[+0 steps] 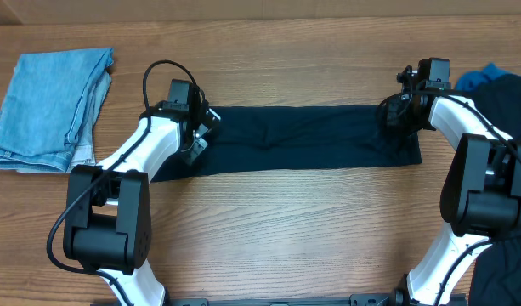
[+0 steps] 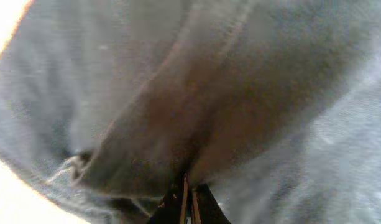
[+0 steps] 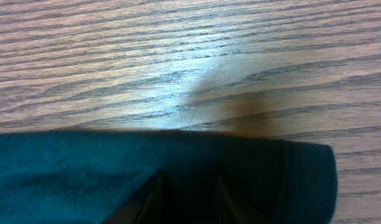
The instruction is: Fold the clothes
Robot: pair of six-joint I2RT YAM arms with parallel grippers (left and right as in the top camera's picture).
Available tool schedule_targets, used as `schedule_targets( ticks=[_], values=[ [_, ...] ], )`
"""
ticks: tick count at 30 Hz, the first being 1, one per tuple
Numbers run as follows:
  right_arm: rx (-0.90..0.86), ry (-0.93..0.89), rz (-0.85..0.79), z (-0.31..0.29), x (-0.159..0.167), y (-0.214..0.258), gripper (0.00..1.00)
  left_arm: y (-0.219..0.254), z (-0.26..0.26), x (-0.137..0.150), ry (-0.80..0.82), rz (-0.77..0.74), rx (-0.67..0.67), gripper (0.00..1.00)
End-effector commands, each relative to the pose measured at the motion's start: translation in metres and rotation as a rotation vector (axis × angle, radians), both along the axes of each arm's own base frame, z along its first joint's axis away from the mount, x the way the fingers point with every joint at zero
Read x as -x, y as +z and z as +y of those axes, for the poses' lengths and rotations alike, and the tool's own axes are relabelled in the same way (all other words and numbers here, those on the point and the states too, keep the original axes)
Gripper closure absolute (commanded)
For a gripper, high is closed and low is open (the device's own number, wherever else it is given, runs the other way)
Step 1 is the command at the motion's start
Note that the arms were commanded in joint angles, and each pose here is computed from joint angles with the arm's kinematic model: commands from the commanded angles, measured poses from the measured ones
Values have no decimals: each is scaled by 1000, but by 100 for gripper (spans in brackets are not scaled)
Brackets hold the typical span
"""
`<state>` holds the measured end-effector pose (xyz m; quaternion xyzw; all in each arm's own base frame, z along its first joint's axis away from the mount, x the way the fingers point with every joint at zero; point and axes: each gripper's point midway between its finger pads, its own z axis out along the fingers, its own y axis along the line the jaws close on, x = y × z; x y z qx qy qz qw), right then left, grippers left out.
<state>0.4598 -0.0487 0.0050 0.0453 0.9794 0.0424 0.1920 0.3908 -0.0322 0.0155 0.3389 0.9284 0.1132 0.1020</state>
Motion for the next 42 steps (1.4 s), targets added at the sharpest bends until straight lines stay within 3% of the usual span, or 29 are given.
schedule_targets(
  ticks=[1,16,17,18,19,21,22,25,28,29,31,33,37,42],
  values=[
    [5,-13,35,-4,7,-12,68,21,7,-23,12,-71,-51,96],
    [5,-13,33,-4,7,-12,68,16,20,1,24,27,-116,96],
    [5,-13,32,-4,7,-12,68,16,20,1,24,25,-115,90],
    [6,-13,27,-5,5,-11,68,17,20,-1,25,17,-115,67],
    [3,-12,20,-4,3,-8,63,19,20,-5,26,4,-116,67],
    [-46,10,-20,4,-9,11,41,37,14,-24,58,-69,-92,66],
    [-60,18,-40,6,-15,25,30,53,9,-38,83,-117,-71,61],
    [-64,25,-88,7,-26,65,14,102,-8,-67,99,-212,8,43],
    [-47,18,-108,3,-26,96,4,145,-25,-80,159,-262,134,38],
    [-44,9,-92,1,-22,98,2,149,-27,-80,198,-267,170,36],
    [-43,-18,-11,-8,-3,89,0,143,-35,-73,250,-223,242,21],
    [-28,-51,72,-20,15,77,0,133,-37,-65,305,-181,275,20],
    [-2,-189,164,-50,38,60,1,98,-42,-60,498,-143,395,28],
    [-26,-223,220,-54,58,36,5,60,-41,-47,600,-116,421,25]
  ],
)
